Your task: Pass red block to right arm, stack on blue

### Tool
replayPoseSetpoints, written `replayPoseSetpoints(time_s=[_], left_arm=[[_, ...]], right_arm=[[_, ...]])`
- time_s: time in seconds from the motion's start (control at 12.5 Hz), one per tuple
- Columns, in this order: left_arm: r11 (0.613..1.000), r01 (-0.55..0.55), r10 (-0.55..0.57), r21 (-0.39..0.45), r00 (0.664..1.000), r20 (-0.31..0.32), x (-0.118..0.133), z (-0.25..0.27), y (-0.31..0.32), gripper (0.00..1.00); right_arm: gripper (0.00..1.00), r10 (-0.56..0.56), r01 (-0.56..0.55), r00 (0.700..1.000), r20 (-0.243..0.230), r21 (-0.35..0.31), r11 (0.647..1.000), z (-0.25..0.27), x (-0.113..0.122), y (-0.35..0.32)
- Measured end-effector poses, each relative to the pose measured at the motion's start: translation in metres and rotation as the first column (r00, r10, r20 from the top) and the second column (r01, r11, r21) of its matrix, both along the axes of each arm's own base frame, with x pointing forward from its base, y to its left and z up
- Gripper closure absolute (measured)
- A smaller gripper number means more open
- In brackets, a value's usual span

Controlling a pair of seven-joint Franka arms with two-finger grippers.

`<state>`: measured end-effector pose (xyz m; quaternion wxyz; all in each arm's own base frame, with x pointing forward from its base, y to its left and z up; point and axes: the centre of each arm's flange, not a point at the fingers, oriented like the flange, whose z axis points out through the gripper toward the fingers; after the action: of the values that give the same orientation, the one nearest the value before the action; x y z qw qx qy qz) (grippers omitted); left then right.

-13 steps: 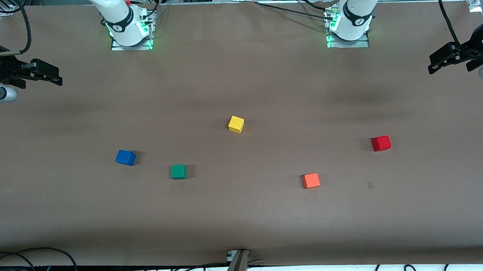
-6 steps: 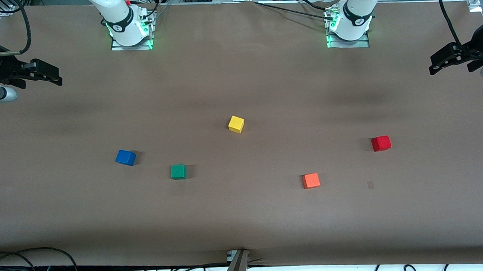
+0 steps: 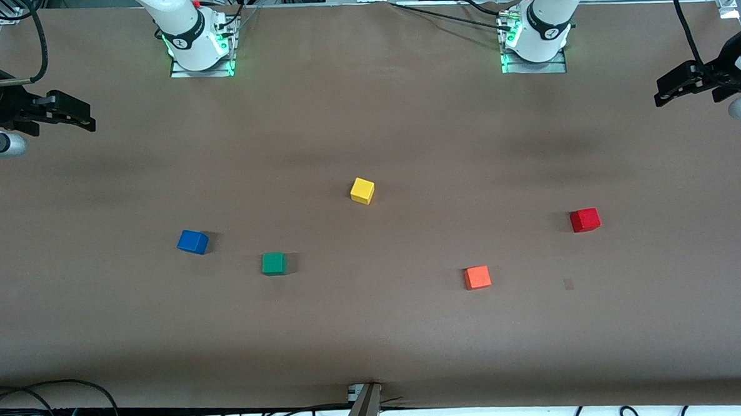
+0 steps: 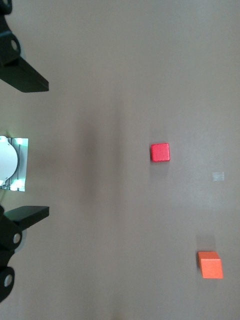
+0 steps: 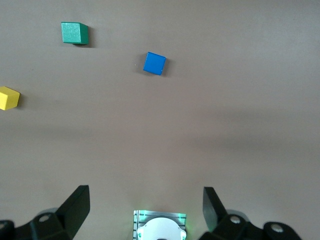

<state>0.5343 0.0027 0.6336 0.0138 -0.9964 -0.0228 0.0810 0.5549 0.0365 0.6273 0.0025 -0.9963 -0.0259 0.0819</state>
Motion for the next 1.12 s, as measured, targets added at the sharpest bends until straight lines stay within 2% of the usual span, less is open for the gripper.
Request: replayPoseSetpoints(time_s=[0.64,0.88,1.12], left_arm=[[1.000,-0.021,0.021,0.000,0.998,-0.059,-0.006,-0.008,0.011,0.00],[0.999,-0.047,0.047,0.000,0.995,-0.088,-0.003,-0.039,0.025,0.00],[0.998,-0.063,0.063,0.000,0.995,-0.079,0.005,-0.088,0.036,0.00]], right_arm=[[0.00,0.000,0.000,1.000,0.000,0.000,1.000,0.000,0.000,0.000],[0.00,0.001,-0.001,1.000,0.000,0.000,1.000,0.000,0.000,0.000],[0.00,0.001,-0.001,1.000,0.000,0.000,1.000,0.000,0.000,0.000]])
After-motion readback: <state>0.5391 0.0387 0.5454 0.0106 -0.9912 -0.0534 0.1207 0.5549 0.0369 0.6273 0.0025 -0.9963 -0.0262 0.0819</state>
